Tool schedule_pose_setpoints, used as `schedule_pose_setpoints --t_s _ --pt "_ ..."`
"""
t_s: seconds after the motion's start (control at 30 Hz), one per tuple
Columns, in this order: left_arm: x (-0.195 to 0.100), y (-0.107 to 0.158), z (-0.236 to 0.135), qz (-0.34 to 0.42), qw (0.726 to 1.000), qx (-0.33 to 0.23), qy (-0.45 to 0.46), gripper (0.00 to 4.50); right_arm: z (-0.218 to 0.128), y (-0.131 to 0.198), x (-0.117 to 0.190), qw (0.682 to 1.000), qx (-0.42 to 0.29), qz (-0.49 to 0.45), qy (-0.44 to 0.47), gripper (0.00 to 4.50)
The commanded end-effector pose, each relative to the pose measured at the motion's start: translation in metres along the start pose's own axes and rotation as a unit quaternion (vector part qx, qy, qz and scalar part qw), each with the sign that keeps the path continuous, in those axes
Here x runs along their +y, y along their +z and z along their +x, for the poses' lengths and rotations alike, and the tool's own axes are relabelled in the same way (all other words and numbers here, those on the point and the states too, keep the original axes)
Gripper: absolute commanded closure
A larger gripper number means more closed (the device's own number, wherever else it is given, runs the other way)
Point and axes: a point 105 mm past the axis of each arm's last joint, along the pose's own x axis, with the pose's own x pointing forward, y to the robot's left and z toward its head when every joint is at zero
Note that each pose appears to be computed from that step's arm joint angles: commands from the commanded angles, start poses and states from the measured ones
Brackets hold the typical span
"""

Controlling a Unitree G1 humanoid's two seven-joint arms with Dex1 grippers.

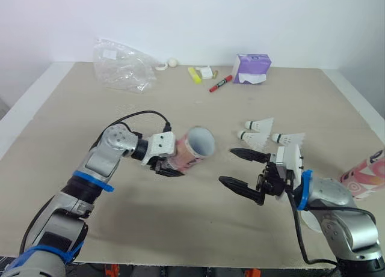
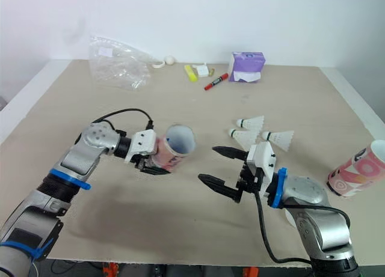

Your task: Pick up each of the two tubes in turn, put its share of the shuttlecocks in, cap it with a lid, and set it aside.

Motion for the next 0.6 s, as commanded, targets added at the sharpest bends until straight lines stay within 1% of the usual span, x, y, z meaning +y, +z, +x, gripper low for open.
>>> schedule_pose_setpoints --t_s 0.03,0.1,0.17,0.33,0.43,0.47,0.53,0.6 --pt "-0.005 0.016 0.003 0.017 1.000 0.011 -0.022 1.21 -0.002 0.013 0.004 1.000 -0.016 -0.023 0.001 0.00" --pt "-0.007 0.019 0.007 0.017 0.999 0.019 -0.033 1.21 -0.003 0.012 0.006 1.000 -0.015 -0.022 -0.001 0.00" --pt "-0.011 0.017 0.010 0.022 0.998 0.039 -0.043 1.21 -0.005 0.011 0.007 1.000 -0.013 -0.021 -0.003 0.00" --pt "-0.014 0.003 0.018 0.016 0.995 0.087 -0.047 1.21 -0.007 0.008 0.008 1.000 -0.009 -0.020 -0.003 0.00" --pt "-0.013 -0.001 0.020 0.018 0.994 0.101 -0.037 1.21 -0.008 0.009 0.003 1.000 -0.015 -0.014 -0.019 0.00" --pt "-0.013 -0.002 0.020 0.017 0.994 0.104 -0.037 1.21 -0.010 0.009 0.000 0.999 -0.018 -0.010 -0.029 0.00" --pt "-0.014 -0.001 0.021 0.014 0.994 0.106 -0.037 1.21 -0.020 0.004 -0.022 0.995 -0.016 0.017 -0.098 0.00" --pt "-0.015 -0.001 0.023 0.014 0.993 0.108 -0.036 1.21 -0.030 0.000 -0.040 0.988 -0.014 0.036 -0.148 0.00"
